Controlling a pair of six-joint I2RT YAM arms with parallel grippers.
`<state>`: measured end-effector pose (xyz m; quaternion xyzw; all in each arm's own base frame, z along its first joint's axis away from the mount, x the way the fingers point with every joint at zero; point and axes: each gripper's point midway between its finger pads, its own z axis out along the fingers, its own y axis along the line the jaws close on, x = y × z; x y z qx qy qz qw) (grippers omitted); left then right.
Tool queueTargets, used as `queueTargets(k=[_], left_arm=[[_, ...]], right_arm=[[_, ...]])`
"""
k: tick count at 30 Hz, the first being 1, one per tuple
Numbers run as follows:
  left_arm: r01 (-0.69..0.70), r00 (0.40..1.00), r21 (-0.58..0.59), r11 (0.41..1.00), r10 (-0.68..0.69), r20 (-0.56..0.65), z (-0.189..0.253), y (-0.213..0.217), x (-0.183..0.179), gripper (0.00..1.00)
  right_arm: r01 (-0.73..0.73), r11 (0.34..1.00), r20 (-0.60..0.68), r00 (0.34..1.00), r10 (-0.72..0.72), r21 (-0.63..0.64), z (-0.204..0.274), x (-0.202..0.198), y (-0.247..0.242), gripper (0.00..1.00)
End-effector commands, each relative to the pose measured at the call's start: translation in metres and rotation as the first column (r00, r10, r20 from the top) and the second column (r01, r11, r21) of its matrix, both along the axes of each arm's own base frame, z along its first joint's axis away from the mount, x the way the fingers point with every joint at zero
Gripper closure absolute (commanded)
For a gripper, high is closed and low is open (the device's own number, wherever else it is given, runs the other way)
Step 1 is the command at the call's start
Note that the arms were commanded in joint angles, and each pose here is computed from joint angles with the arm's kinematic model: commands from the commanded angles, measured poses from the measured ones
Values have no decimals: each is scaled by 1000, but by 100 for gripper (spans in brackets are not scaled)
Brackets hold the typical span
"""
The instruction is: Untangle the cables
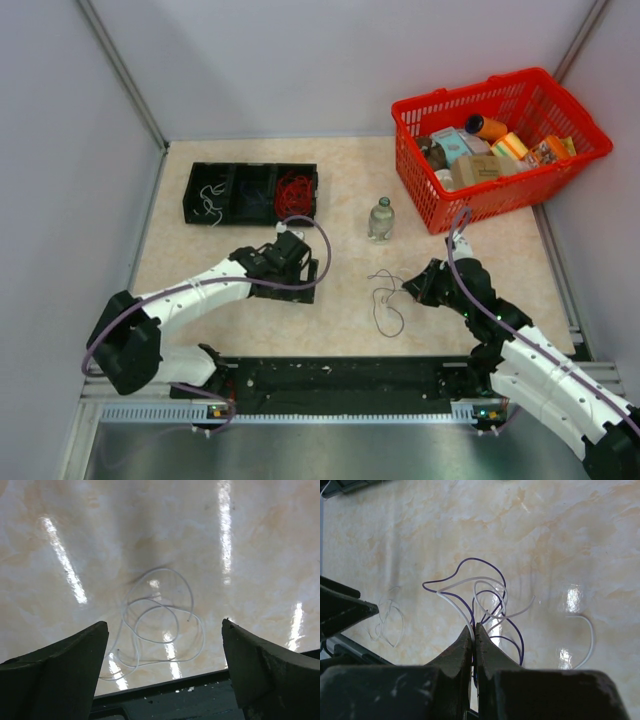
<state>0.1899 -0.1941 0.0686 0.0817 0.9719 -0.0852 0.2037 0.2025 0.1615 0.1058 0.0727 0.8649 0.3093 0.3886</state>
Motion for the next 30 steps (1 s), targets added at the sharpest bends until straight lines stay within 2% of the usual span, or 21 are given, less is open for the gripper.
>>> queueTargets(k=[1,4,8,13,17,21,24,26,28,30], left_arm=[[-8,997,17,1000,9,-80,-15,13,-2,1],[-31,990,13,999,32,-134,-31,18,-2,1],[-54,978,65,996,66,-196,-49,31,-7,2],[-80,973,77,994,95,-209,-56,35,-21,17],[-70,975,134,989,96,-202,-63,26,-41,27],[-69,971,129,989,97,-220,-73,20,-52,47],[-76,976,125,989,100,-193,-69,19,-47,77],[-88,984,145,986,108,-140,-60,22,-36,91],[-99,991,159,982,112,-74,-46,24,-21,100],[-129,991,164,978,132,-9,-30,25,-5,100]], right_arm=[[4,1000,47,999,-6,23,15,5,1,100],[7,1000,50,999,-8,19,15,5,0,100],[12,1000,47,999,-13,16,13,4,-2,100],[17,1000,46,999,-18,12,12,5,-2,100],[14,1000,47,999,-15,17,13,7,0,100],[7,1000,39,999,-8,16,12,8,2,100],[7,1000,44,999,-8,15,13,8,1,100],[11,1000,46,999,-11,16,12,7,0,100],[11,1000,47,999,-12,17,12,7,0,100],[12,1000,45,999,-13,19,12,7,0,100]])
